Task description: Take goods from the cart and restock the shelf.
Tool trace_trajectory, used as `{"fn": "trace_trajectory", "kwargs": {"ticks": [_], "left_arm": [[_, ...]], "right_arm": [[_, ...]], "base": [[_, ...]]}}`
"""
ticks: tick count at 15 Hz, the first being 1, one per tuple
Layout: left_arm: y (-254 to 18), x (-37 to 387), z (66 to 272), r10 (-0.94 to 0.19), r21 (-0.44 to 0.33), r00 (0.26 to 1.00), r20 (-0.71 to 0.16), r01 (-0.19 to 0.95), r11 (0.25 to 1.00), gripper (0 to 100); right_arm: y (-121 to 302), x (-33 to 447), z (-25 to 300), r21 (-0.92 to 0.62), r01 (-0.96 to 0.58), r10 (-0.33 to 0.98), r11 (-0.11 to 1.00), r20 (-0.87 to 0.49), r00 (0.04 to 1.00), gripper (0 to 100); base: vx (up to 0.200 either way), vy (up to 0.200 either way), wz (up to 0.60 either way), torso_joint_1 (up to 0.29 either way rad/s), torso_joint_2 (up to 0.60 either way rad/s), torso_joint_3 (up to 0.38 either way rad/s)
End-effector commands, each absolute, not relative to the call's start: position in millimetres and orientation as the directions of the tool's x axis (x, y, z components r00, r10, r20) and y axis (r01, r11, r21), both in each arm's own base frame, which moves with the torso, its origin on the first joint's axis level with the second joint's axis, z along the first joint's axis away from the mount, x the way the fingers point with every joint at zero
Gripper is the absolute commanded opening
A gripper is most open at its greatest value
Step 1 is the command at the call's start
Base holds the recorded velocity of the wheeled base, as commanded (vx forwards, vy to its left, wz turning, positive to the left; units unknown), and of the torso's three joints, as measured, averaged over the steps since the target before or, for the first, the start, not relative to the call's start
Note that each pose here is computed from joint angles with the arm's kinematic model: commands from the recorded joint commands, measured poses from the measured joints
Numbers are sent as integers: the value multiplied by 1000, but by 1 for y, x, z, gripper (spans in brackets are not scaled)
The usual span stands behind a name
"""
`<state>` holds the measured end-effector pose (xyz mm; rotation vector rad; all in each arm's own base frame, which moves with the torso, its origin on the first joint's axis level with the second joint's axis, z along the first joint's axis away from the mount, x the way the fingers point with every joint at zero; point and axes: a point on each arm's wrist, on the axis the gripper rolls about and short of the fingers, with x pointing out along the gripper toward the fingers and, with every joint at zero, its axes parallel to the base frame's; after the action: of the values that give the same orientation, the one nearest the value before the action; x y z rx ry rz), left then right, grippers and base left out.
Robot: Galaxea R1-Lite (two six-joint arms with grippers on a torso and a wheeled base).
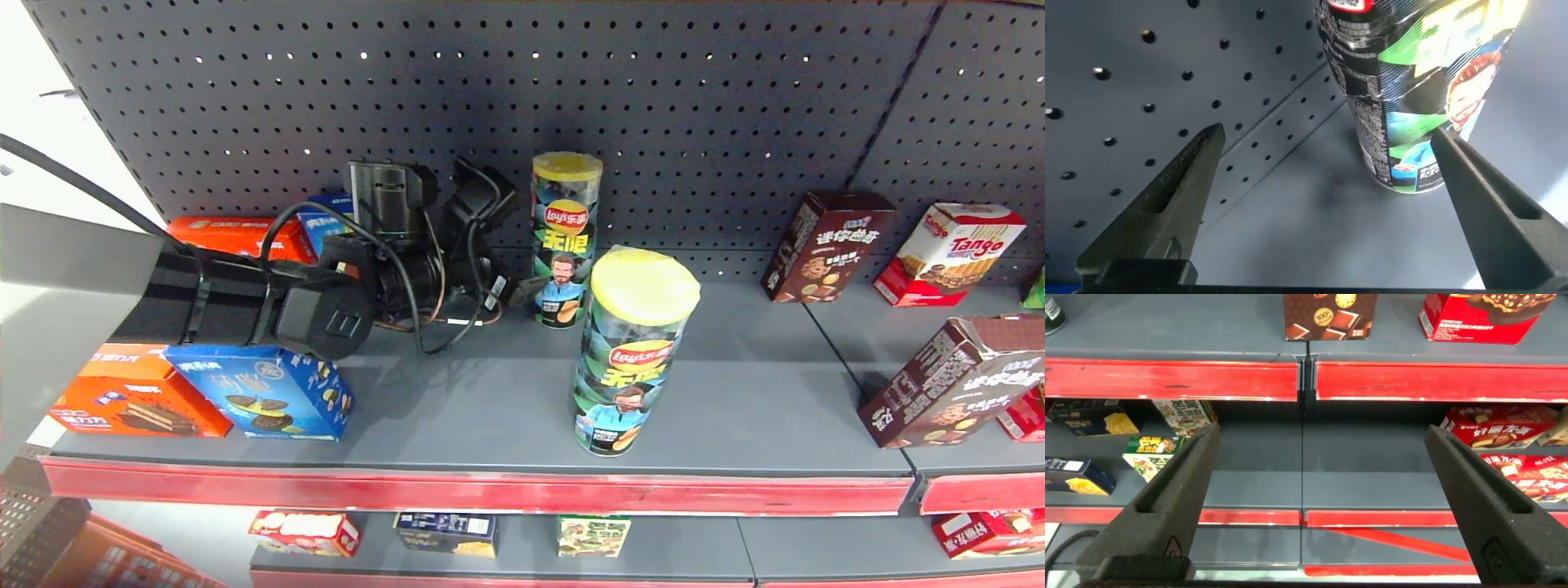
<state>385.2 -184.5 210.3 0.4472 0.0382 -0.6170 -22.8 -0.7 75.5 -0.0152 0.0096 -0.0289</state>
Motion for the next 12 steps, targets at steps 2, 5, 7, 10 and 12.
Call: {"fn": "trace_trajectory", "kwargs": {"ticks": [2,5,7,10,12], "left_arm": [[-184,383,210,-552,396,817,-169,569,720,100],[-178,369,211,-554,396,817,-161,568,722,100],[-172,361,208,-545,392,819,-181,568,724,100],[-168,363,208,-462,409,869,-175,491,769,100],[-169,366,210,-387,425,911,-139,408,808,100]], "right_arm": [[-1,-23,75,-16,29,-29,999,-11,1000,100],[-1,-23,75,-16,29,-29,999,-11,1000,100],[-1,-23,75,-16,29,-29,999,-11,1000,100],[-1,-23,75,-16,29,-29,999,-11,1000,100],[-1,-23,75,-16,29,-29,999,-11,1000,100]], "base": [[0,0,0,0,0,0],[0,0,0,0,0,0],[0,0,0,0,0,0],[0,0,0,0,0,0],[0,0,0,0,0,0]]}}
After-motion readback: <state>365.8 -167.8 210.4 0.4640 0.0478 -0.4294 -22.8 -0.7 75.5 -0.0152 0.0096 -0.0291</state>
